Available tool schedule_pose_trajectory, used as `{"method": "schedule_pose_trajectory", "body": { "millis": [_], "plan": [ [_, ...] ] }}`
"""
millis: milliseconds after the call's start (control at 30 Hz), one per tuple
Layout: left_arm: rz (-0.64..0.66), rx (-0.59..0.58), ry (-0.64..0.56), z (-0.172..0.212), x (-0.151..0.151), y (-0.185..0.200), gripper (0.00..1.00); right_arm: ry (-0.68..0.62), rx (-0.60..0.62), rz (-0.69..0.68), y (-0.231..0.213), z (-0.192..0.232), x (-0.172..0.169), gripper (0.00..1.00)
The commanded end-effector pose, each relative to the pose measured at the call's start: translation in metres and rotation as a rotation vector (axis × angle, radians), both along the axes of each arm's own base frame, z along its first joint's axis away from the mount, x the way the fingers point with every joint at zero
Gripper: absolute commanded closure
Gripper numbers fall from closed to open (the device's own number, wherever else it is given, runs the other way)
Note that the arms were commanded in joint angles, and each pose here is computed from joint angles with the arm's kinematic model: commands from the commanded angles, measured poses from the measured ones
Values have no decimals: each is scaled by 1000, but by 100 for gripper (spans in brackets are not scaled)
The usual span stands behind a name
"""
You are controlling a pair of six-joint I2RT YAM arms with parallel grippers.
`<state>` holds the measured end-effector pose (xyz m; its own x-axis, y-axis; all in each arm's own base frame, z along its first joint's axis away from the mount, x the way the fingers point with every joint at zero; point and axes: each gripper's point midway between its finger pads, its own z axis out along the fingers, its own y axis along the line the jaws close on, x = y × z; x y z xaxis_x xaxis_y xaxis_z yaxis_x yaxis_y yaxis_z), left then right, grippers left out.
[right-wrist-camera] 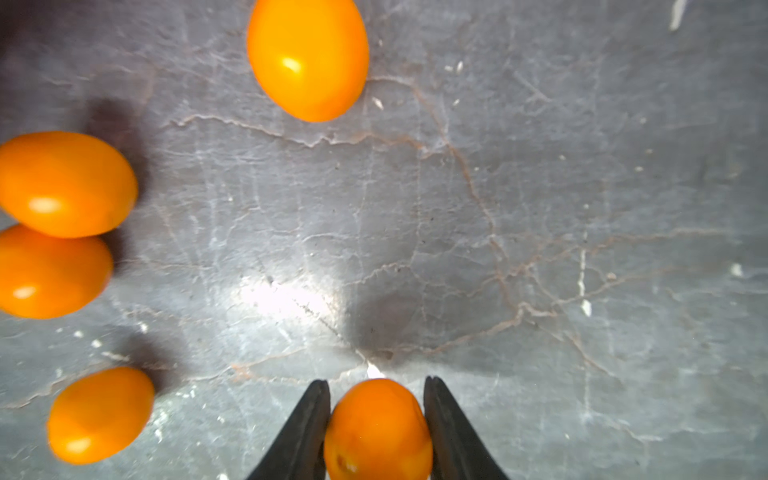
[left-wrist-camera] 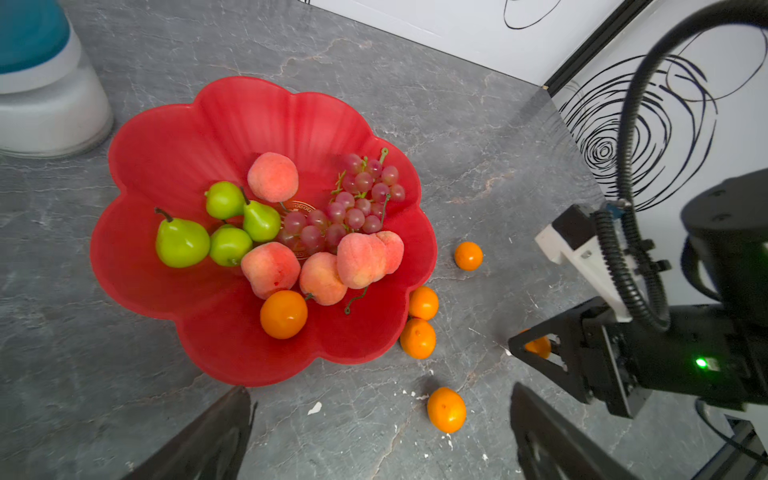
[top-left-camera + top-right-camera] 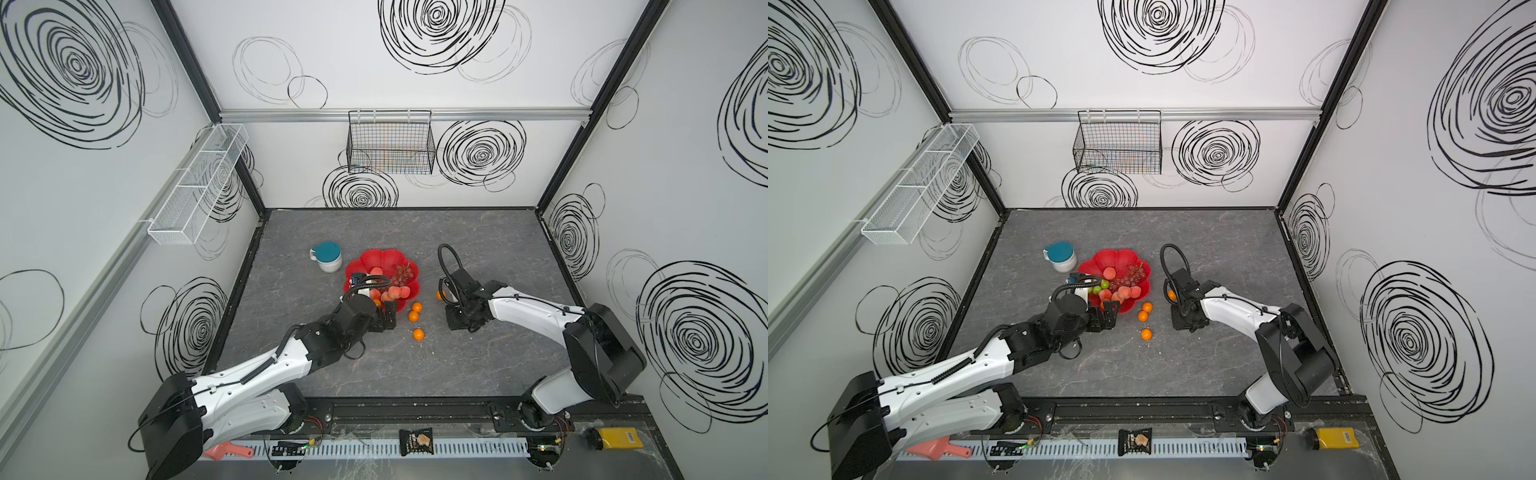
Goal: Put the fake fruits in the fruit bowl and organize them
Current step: 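Close the right gripper on the small orange fruit and lift it, then carry the orange over the bowl with the right gripper and open it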
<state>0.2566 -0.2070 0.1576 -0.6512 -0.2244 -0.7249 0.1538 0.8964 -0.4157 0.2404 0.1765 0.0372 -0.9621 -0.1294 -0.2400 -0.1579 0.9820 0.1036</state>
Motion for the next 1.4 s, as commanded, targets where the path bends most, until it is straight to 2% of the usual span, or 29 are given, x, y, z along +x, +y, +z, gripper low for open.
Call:
{"method": "schedule_pose_trajectory", "body": {
  "millis": [0, 233, 400, 800, 967, 1367],
  "plan": [
    [27, -23, -45, 18, 6, 9, 0, -33, 40, 3, 11, 23, -2, 61],
    [59, -113, -98, 23, -3, 31, 1, -137, 181, 136, 83, 70, 1, 61],
    [73, -148, -50, 17, -5, 53, 1, -179, 260, 208, 130, 92, 6, 61],
    [148, -310, 25, -5, 0, 90, 0, -158, 291, 328, 214, 83, 17, 62],
    [149, -367, 30, -12, 1, 95, 1, -151, 234, 332, 225, 69, 26, 62],
    [77, -391, 38, -19, -1, 82, 1, -105, 134, 300, 217, 38, 38, 63]
  ]
}}
